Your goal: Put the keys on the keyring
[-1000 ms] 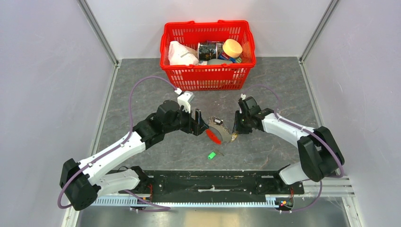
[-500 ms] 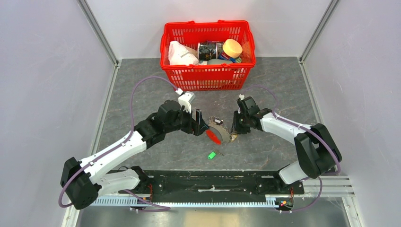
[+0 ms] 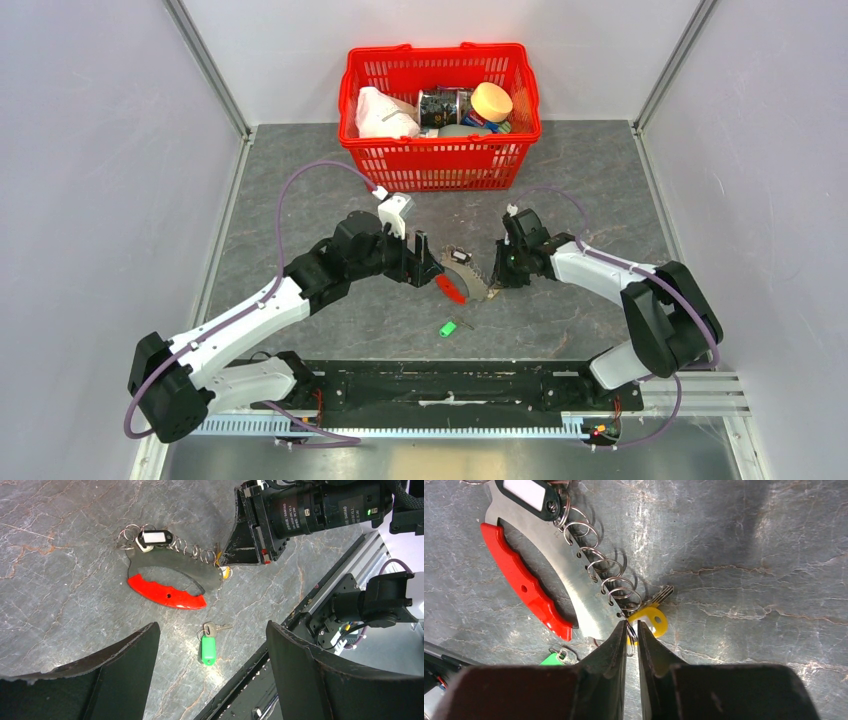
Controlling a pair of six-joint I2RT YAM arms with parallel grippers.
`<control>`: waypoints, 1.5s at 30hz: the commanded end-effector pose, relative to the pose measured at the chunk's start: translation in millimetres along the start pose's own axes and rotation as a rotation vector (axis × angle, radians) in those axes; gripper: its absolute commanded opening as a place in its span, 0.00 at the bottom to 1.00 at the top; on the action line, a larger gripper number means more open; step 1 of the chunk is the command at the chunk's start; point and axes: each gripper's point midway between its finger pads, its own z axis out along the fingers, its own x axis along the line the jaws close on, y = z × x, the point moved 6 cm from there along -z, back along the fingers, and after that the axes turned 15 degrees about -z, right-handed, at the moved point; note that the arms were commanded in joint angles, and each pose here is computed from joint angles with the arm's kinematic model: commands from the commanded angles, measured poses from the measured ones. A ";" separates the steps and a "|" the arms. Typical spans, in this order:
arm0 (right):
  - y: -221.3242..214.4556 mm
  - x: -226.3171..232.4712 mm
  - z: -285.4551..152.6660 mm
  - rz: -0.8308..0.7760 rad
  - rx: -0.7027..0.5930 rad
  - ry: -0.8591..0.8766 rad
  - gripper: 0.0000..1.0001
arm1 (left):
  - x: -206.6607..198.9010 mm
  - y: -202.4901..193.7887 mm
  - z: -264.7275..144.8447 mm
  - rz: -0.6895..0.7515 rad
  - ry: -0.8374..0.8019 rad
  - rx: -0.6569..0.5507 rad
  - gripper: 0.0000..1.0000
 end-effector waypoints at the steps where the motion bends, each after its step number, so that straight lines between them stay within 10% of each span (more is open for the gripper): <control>1: 6.8 2.6 -6.3 0.005 -0.048 0.019 0.17 | -8.1 5.3 1.2 -0.013 -0.038 -0.024 0.84; 20: 16.5 8.1 -30.4 -0.027 -0.113 0.032 0.09 | -10.7 5.1 1.6 -0.015 -0.054 -0.017 0.84; 45: -3.8 9.5 -41.3 -0.035 -0.083 0.058 0.32 | -13.8 4.3 4.1 -0.025 -0.077 -0.002 0.84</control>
